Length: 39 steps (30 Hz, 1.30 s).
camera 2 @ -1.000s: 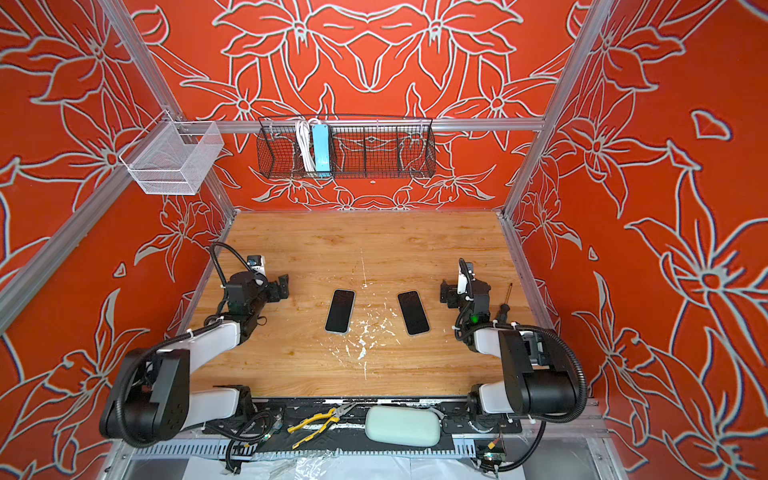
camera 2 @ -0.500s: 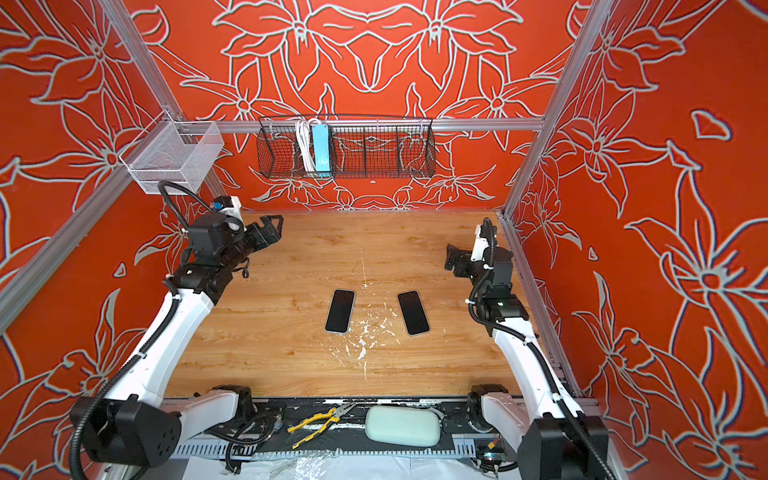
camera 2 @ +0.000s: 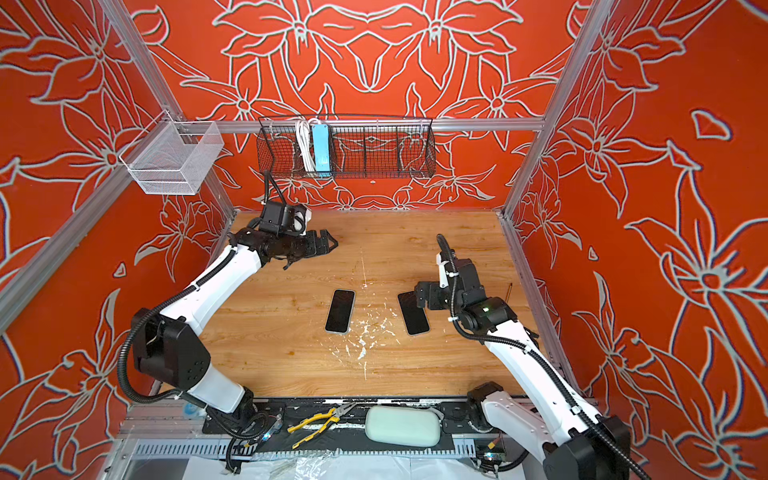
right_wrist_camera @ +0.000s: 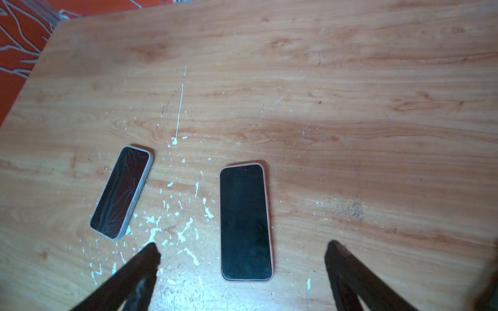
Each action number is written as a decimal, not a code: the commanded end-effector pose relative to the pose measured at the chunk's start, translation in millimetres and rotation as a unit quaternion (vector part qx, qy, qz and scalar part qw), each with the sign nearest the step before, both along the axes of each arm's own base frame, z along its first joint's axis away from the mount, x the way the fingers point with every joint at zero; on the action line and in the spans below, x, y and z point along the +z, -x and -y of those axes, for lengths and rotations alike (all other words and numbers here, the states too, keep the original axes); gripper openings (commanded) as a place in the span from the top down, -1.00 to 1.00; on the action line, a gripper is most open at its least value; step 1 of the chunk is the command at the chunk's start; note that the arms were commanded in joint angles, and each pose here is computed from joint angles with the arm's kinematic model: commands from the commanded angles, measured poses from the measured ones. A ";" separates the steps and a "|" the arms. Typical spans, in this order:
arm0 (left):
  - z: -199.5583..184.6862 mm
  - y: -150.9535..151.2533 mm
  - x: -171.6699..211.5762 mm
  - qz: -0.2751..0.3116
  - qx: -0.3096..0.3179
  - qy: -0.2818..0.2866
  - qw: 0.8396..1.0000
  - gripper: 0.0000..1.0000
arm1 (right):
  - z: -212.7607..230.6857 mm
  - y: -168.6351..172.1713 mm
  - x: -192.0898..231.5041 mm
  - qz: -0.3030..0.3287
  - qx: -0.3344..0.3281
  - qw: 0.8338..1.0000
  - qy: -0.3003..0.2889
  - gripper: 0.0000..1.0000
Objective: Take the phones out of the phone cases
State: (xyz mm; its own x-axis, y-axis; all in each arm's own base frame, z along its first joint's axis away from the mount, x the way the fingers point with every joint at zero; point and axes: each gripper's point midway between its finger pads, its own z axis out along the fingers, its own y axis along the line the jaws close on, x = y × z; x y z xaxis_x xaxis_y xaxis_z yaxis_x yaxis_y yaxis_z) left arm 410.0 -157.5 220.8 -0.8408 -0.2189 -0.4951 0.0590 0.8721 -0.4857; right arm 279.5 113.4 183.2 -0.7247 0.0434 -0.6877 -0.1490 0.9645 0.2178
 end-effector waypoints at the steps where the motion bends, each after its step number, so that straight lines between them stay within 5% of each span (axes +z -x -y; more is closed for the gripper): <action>1: 1.1 4.1 3.0 -0.019 -0.003 0.006 1.000 -0.93 | 4.1 12.8 -29.4 -0.048 -0.002 0.998 0.050 -0.95; 15: -0.8 4.1 -3.6 -0.023 0.007 0.007 1.000 -0.93 | -30.4 20.4 -109.6 -0.165 0.028 0.982 0.086 -0.95; 39: 3.0 13.5 4.9 0.001 -0.002 0.032 0.999 -0.94 | -30.5 7.2 -142.0 -0.191 0.044 0.971 0.140 -0.96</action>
